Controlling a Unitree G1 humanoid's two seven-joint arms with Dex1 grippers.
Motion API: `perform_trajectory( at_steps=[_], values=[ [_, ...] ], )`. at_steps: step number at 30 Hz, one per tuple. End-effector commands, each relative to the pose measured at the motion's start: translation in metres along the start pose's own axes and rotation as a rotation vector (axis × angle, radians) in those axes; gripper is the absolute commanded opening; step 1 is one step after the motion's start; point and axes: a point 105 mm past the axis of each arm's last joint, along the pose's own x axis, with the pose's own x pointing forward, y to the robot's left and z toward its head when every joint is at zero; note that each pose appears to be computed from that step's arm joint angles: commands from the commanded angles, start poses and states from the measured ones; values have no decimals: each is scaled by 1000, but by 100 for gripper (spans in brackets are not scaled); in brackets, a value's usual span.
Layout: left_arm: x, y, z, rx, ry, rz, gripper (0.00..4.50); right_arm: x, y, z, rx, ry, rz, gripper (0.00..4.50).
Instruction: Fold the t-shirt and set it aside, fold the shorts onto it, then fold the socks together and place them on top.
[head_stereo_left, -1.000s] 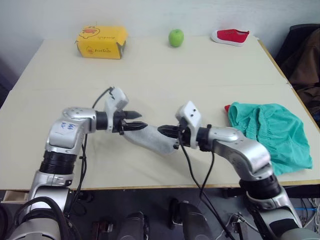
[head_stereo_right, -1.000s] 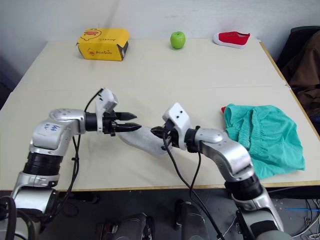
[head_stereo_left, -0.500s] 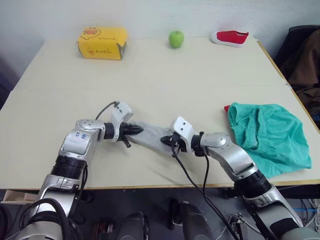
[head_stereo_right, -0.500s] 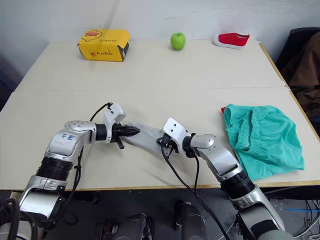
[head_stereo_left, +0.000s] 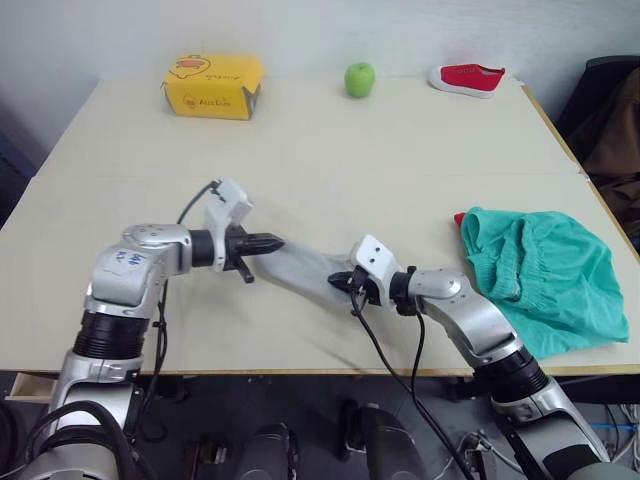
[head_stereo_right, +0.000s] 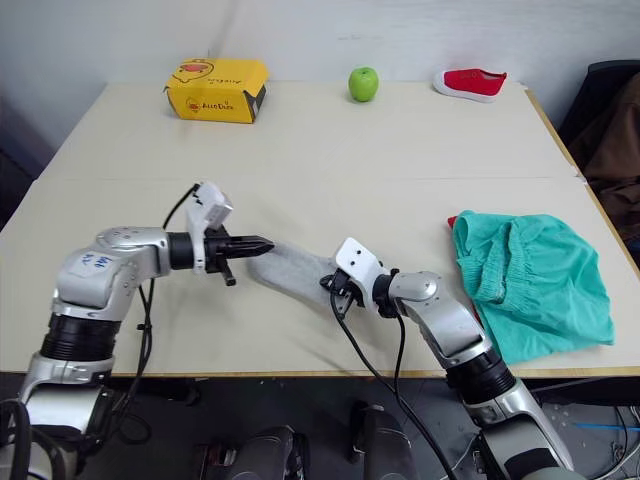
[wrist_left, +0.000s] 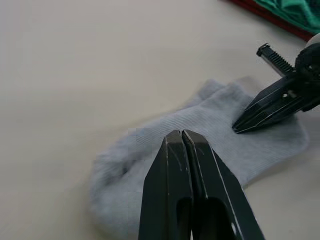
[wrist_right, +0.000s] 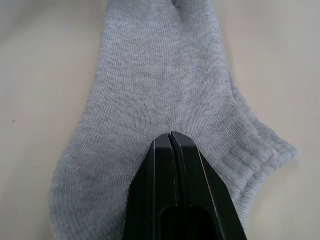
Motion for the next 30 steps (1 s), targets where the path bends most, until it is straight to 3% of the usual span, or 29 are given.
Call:
perform_trajectory(
  at_steps=[1,6,10,13,17,25,30],
  values=[
    [5,0,-3,6,26,20,4,0,-1,-10,9,41,-10,0],
    [6,15,-37,-1,117,94,4,1,-2,-7,0,37,-11,0],
    [-22,36,-53,23,165,211,4,-1,-2,-8,-1,39,-9,0],
    [-41,36,-51,-74,106,222,63,-2,0,-9,-3,42,-3,0],
    [-64,26,-50,-225,25,220,181,-3,0,-9,-2,41,1,0],
    [-62,4,-51,-486,-68,194,433,0,0,-8,5,32,1,0],
    [-33,-1,-52,-602,-86,196,445,1,2,-8,2,31,7,0]
  ],
)
